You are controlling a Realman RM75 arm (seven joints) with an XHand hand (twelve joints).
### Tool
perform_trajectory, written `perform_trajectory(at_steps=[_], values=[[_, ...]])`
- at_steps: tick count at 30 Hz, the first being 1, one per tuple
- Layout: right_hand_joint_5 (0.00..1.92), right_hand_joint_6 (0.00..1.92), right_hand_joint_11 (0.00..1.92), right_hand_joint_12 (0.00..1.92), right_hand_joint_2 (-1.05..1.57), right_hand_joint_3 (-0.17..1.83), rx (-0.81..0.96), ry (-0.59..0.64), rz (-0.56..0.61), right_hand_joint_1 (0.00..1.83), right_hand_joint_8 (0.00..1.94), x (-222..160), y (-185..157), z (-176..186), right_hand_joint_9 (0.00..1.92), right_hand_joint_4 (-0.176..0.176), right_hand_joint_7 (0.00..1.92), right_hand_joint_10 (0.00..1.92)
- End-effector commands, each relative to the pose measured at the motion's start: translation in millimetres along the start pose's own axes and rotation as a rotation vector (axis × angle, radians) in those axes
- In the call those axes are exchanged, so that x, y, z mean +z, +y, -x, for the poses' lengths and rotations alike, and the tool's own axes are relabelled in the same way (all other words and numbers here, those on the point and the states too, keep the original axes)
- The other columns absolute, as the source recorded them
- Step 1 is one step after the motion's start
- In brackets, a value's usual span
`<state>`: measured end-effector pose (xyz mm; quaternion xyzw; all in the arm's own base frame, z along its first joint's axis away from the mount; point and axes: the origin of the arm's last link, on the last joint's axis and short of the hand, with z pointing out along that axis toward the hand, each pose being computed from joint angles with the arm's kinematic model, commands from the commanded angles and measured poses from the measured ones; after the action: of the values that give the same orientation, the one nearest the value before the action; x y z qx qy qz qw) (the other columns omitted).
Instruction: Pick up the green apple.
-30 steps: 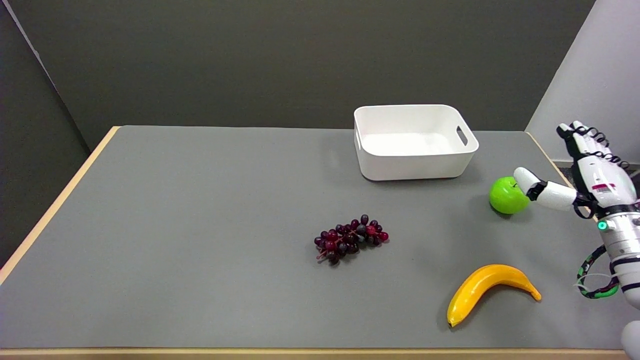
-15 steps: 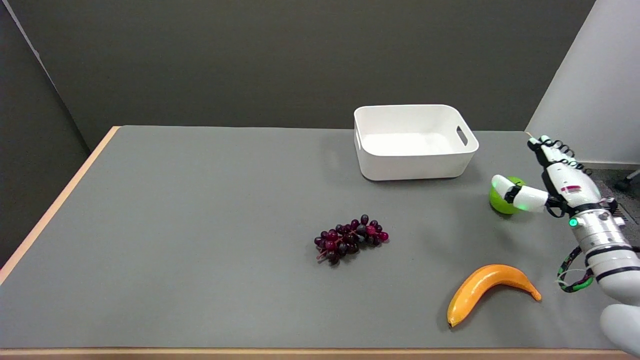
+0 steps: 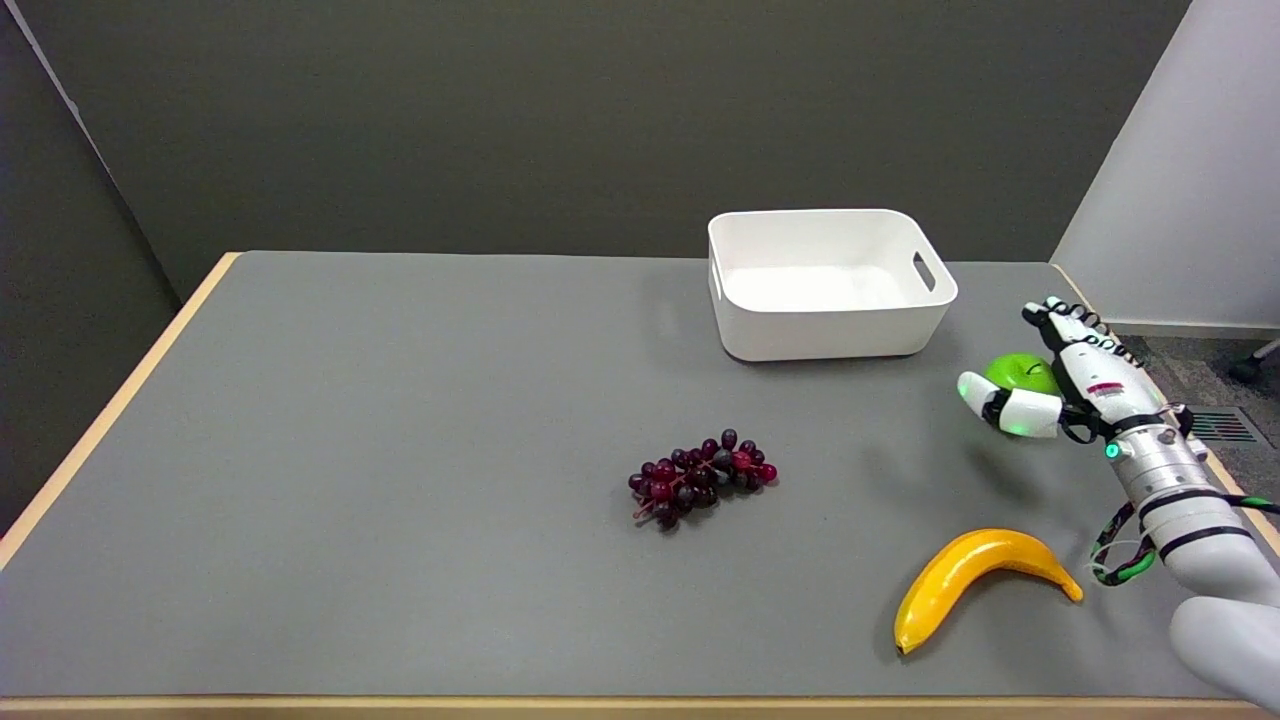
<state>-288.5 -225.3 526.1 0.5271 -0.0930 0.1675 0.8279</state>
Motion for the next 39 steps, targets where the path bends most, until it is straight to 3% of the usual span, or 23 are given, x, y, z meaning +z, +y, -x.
perform_trajectory(at_steps=[1,18,22,24,26,32,35,37,39], values=[[0.03,0.39,0.00,0.61,0.45,0.90,-0.008,-0.050,0.025,0.41,0.14,2,5,16,0.00,-0.166,0.04,0.09],[0.03,0.42,0.00,0.70,0.47,0.91,-0.014,-0.059,0.010,0.46,0.17,4,1,21,0.00,-0.158,0.03,0.13],[0.03,0.43,0.00,0.80,0.50,0.92,-0.016,-0.063,0.006,0.60,0.19,4,0,23,0.00,-0.154,0.03,0.18],[0.05,0.41,0.00,0.93,0.53,0.90,-0.016,-0.064,0.003,0.54,0.21,4,-1,24,0.00,-0.149,0.03,0.23],[0.04,0.41,0.00,1.04,0.57,0.96,-0.017,-0.063,0.000,0.73,0.21,4,-2,25,0.00,-0.148,0.04,0.35],[0.11,0.45,0.08,1.27,0.73,1.04,-0.028,-0.021,-0.026,0.89,0.33,3,-6,29,0.05,-0.148,0.11,0.67],[0.22,0.71,0.20,1.42,0.83,1.00,-0.032,-0.002,-0.037,0.93,0.42,2,-8,30,0.24,-0.138,0.28,0.80],[0.23,0.79,0.24,1.44,0.89,0.92,-0.035,0.001,-0.040,0.90,0.43,2,-8,30,0.26,-0.131,0.33,0.87],[0.34,0.98,0.44,1.64,0.94,0.90,-0.034,0.004,-0.042,0.87,0.71,3,-9,30,0.45,-0.118,0.56,1.09]])
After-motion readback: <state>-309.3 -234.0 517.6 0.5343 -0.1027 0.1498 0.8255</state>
